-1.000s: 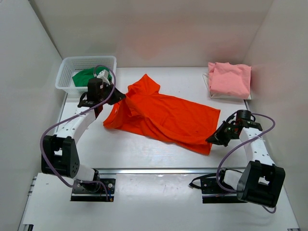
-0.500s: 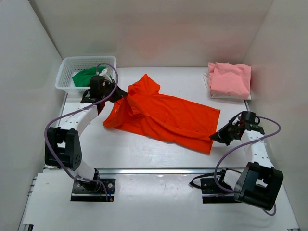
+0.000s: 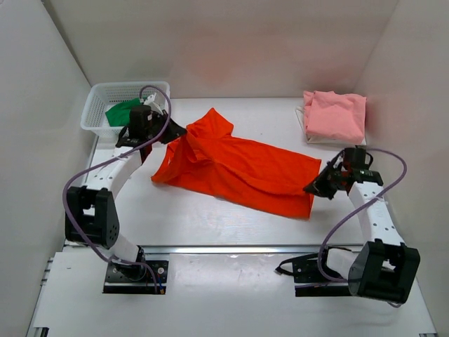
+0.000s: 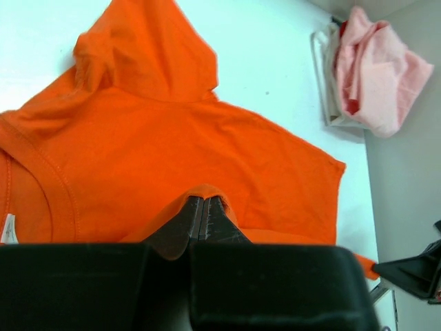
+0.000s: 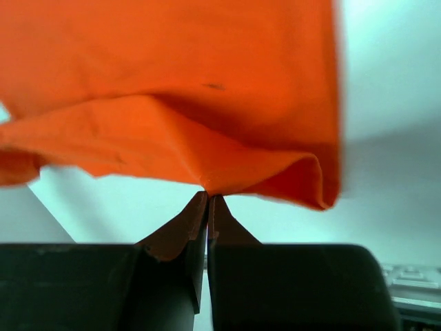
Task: Fold and stack the t-shirts
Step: Flatten out the tshirt
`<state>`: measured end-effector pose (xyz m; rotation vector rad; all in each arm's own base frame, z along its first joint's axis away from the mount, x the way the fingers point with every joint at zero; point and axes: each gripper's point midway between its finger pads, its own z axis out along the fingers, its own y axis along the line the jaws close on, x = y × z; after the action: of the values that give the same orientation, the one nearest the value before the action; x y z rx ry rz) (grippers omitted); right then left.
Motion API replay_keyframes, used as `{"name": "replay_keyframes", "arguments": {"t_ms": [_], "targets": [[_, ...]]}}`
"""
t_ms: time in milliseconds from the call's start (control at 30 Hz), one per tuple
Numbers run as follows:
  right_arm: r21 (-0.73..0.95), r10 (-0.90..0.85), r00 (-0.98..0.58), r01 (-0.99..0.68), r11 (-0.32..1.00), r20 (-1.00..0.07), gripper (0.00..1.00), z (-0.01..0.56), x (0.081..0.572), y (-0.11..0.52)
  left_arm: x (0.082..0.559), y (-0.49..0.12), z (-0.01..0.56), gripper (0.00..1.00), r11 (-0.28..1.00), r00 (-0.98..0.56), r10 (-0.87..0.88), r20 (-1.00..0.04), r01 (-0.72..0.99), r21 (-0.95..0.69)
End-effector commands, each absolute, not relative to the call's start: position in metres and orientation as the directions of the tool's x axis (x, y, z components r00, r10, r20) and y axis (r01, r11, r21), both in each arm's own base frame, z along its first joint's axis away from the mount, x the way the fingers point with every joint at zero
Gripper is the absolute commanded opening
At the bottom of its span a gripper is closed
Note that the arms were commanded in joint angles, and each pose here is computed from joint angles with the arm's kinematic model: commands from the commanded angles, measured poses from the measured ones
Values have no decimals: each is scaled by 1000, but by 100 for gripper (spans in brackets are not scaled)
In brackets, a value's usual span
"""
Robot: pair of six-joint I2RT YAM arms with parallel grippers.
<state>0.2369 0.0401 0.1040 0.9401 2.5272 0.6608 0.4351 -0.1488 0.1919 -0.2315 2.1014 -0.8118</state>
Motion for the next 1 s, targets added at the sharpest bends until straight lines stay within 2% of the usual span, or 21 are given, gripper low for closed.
{"name": "replay_keyframes", "arguments": {"t_ms": [0,100,167,233,333,500,600,700,833,967], "targets": [[584,529,-706,200,787,-471,0,186,282,56,424,-150,304,0,744,-450,-431,-783,314,-590],[603,516,-587,59,796,-624,1,262,296,52,394,-148,390,0,748,-297,-430,-852,410,-521],[617,512,-534,-23,787,-673,0,306,293,49,368,-146,451,0,744,-183,-438,-880,475,-470],[581,481,-449,-110,807,-753,0,356,287,48,334,-137,498,0,733,-97,-464,-881,516,-443],[519,438,-355,-176,836,-826,0,401,272,56,284,-127,551,0,726,29,-483,-875,572,-382],[445,412,-171,-280,851,-895,0,478,235,65,199,-109,623,0,730,228,-519,-824,620,-288],[406,400,-81,-272,872,-913,0,516,216,60,164,-103,651,0,732,276,-527,-804,628,-264],[389,400,-20,-283,876,-916,0,545,201,60,154,-101,661,0,733,278,-522,-806,629,-258],[377,396,1,-303,875,-918,0,556,198,62,155,-101,663,0,732,276,-528,-803,626,-267],[389,395,-42,-296,873,-918,0,547,218,61,188,-102,644,0,772,249,-488,-837,571,-281]]}}
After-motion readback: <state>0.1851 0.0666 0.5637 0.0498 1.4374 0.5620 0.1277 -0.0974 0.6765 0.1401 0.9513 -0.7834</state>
